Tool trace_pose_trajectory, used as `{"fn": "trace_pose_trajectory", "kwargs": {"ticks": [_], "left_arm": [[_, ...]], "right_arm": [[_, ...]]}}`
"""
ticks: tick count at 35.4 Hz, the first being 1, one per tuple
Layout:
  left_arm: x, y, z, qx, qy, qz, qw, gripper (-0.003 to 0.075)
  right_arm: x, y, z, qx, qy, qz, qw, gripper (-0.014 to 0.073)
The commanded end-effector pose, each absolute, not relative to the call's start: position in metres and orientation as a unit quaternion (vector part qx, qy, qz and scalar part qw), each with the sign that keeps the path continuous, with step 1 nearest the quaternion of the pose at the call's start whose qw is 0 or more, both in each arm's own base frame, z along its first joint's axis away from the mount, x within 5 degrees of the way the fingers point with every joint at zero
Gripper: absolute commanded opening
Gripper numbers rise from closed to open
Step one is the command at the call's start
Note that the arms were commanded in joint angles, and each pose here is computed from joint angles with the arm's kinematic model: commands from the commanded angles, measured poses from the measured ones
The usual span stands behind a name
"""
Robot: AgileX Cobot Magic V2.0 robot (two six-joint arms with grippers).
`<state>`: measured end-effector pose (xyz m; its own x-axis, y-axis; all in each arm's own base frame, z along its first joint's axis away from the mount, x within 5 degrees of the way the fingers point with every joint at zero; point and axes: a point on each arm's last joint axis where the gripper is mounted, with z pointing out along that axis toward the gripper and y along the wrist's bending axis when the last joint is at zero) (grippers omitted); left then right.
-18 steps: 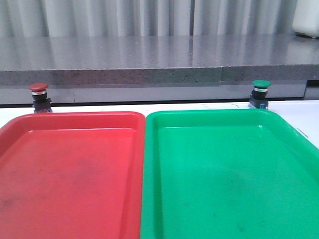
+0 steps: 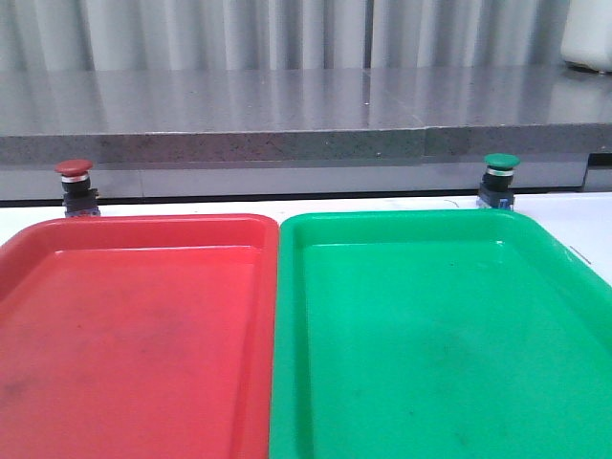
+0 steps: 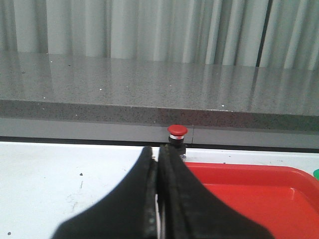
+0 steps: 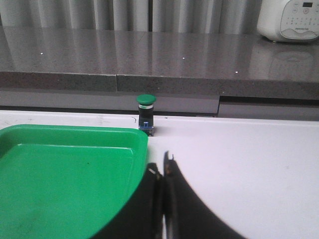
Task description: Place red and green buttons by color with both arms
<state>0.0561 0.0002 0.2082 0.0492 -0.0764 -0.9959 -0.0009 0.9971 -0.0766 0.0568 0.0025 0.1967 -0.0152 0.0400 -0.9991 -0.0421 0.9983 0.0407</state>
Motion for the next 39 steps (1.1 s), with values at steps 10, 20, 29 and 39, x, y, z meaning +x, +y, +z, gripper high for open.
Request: {"fn": "trace_pose_trajectory", "kwargs": {"ticks": [10, 20, 29, 39], "left_arm": [[0.055, 0.001, 0.21, -0.034, 0.655, -0.03, 0.754, -0.002], [0.05, 0.001, 0.237, -0.033, 0.596, -0.03, 0.802, -0.002], [0.027, 0.0, 0.3, -0.032, 0.58, -0.04, 0.813, -0.002], [0.012, -0.002, 0.369, -0.026, 0.64, -0.043, 0.767, -0.002]], "right_arm": [[0.055, 0.002, 0.208, -0.004, 0.67, 0.028, 0.742, -0.0108], [0.05, 0.002, 0.231, -0.004, 0.652, 0.029, 0.758, -0.0108], [0.033, 0.001, 0.29, -0.01, 0.641, 0.019, 0.767, -0.0108], [0.048, 0.001, 0.346, -0.01, 0.717, 0.016, 0.697, -0.0108]]}}
